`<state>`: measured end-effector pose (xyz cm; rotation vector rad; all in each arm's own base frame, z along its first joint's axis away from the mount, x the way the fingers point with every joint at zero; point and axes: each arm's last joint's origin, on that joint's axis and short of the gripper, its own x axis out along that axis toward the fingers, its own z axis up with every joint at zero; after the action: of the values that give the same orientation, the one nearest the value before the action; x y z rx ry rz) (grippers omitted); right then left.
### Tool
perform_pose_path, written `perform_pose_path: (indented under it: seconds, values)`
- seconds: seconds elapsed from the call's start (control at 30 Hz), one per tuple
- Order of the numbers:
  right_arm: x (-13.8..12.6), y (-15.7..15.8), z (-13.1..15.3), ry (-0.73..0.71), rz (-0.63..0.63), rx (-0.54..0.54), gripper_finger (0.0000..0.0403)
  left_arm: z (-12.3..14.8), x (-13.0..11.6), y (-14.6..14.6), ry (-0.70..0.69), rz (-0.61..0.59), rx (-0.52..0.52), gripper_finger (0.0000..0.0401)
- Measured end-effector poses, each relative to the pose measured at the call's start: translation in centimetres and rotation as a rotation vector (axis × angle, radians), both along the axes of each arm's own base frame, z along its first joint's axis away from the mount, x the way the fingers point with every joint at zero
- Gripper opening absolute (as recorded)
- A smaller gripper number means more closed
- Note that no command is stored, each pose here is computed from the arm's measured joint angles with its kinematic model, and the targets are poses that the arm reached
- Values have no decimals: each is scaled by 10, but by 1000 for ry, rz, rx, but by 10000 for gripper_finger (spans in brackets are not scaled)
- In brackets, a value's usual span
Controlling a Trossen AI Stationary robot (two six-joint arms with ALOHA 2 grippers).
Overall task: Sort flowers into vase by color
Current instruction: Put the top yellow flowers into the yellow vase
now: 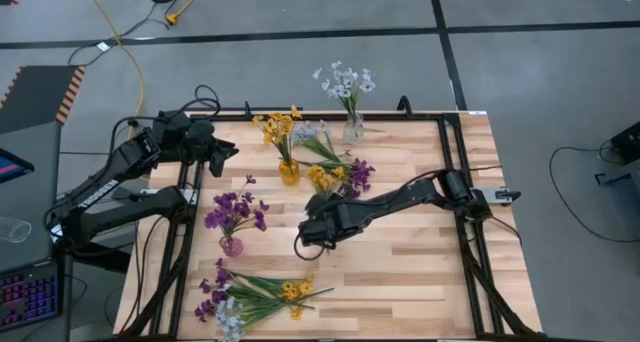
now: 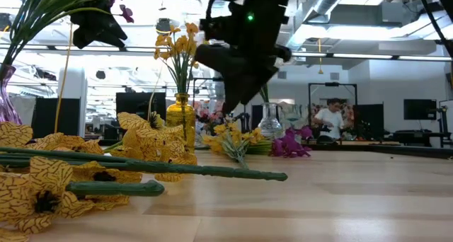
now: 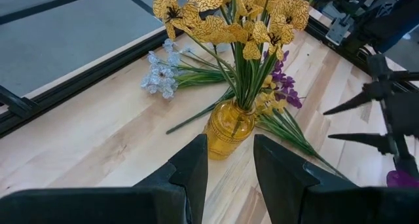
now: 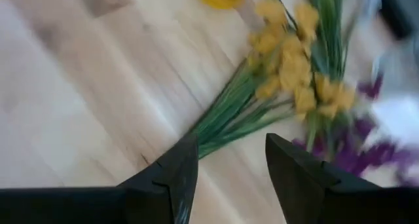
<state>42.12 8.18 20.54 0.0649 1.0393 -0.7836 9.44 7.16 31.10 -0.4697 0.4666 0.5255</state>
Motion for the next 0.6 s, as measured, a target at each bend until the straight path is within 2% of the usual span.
perform_pose_path:
  seconds: [0.13,0.3,0.6]
  values:
    - [2,-4,-2,-97,-162,114,203,-1,0,0,6,1,-7,110]
    - [5,-4,-3,-182,-277,205,203,-3,-1,-1,27,0,-24,110]
    - [7,-3,-5,-205,-284,252,203,-5,-3,-2,62,-20,-14,110]
